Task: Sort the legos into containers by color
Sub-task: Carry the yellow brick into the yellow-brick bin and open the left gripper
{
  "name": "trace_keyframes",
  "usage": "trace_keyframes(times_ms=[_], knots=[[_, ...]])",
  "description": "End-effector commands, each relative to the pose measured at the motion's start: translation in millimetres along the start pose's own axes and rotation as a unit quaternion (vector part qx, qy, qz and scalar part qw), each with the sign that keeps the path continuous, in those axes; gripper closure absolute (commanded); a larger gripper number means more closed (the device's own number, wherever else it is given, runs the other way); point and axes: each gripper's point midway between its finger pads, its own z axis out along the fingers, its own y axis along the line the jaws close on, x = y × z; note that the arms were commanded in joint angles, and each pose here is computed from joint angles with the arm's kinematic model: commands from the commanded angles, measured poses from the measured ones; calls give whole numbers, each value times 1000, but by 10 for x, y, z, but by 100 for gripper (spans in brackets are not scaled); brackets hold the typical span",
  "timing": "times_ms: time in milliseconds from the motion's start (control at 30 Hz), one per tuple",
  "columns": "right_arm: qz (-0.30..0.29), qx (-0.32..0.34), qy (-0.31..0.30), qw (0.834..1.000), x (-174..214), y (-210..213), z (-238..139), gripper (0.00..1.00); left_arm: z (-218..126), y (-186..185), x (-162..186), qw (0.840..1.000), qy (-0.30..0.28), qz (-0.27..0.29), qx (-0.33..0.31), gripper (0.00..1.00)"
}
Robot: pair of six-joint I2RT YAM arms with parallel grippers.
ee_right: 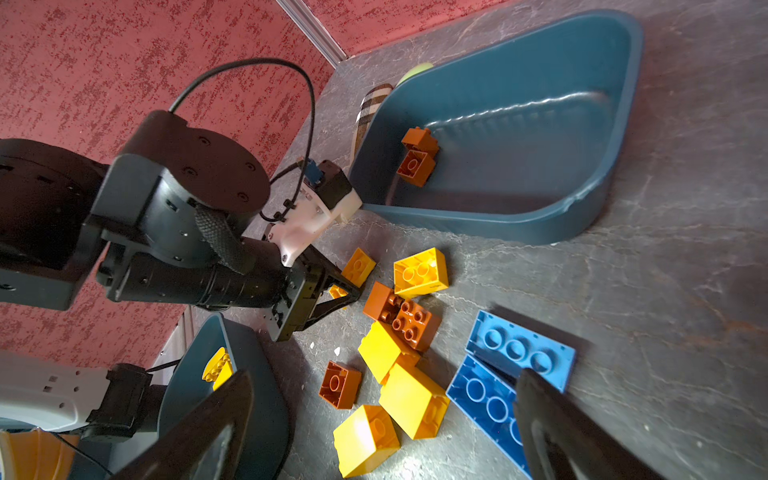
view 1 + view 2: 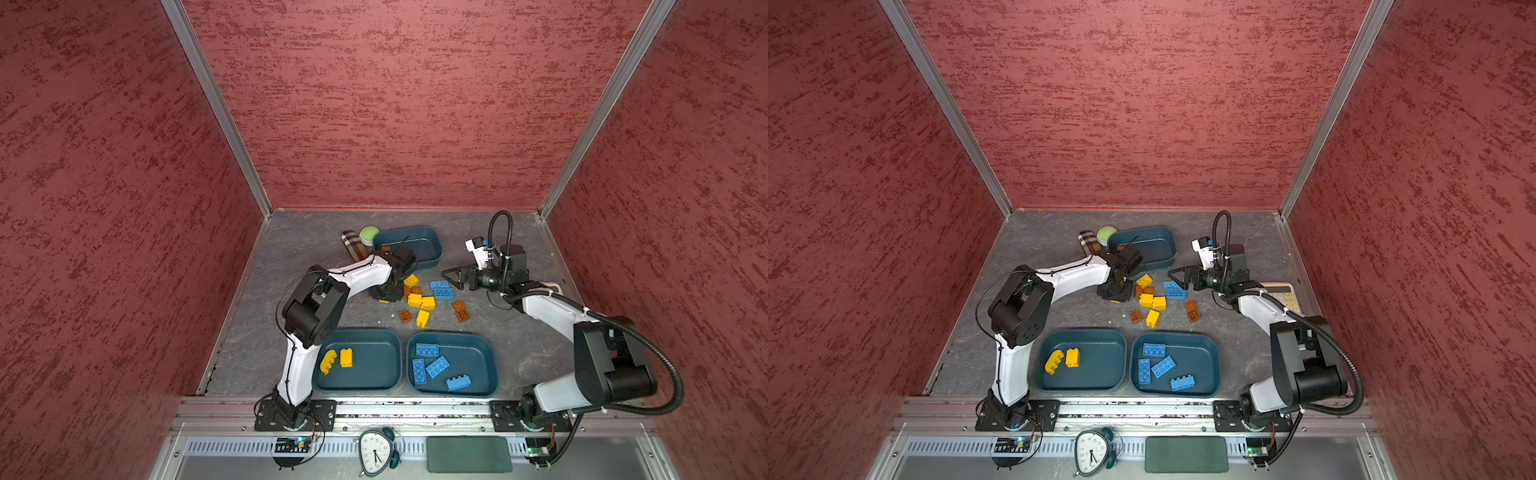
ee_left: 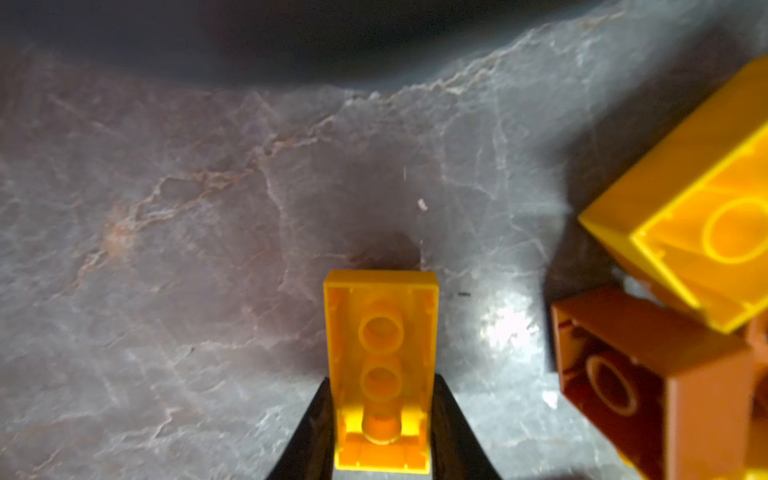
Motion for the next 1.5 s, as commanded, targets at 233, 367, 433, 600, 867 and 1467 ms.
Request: trace_keyframes(times_ms=[233, 367, 433, 600, 867, 1467], knots=[[-13, -22, -16, 1000, -106, 102, 25, 1, -877, 176, 470, 998, 3, 11, 55, 68], [-11, -28, -12, 999, -106, 104, 60, 1, -1069, 213, 919, 996, 40, 9, 83, 67], [-10, -30, -8, 999, -93, 103, 91, 1, -1167, 249, 1141, 994, 56, 10, 89, 66], [-9, -33, -2, 999, -106, 88, 149, 1, -1305, 363, 1556, 993, 87, -7, 84, 66], [-15, -33, 8, 999, -132, 93, 171, 1, -1113, 450, 2170, 986, 147, -29, 72, 67], [-15, -24, 11, 1000, -90, 64, 160, 1, -647, 422, 1953, 985, 137, -90, 51, 58]])
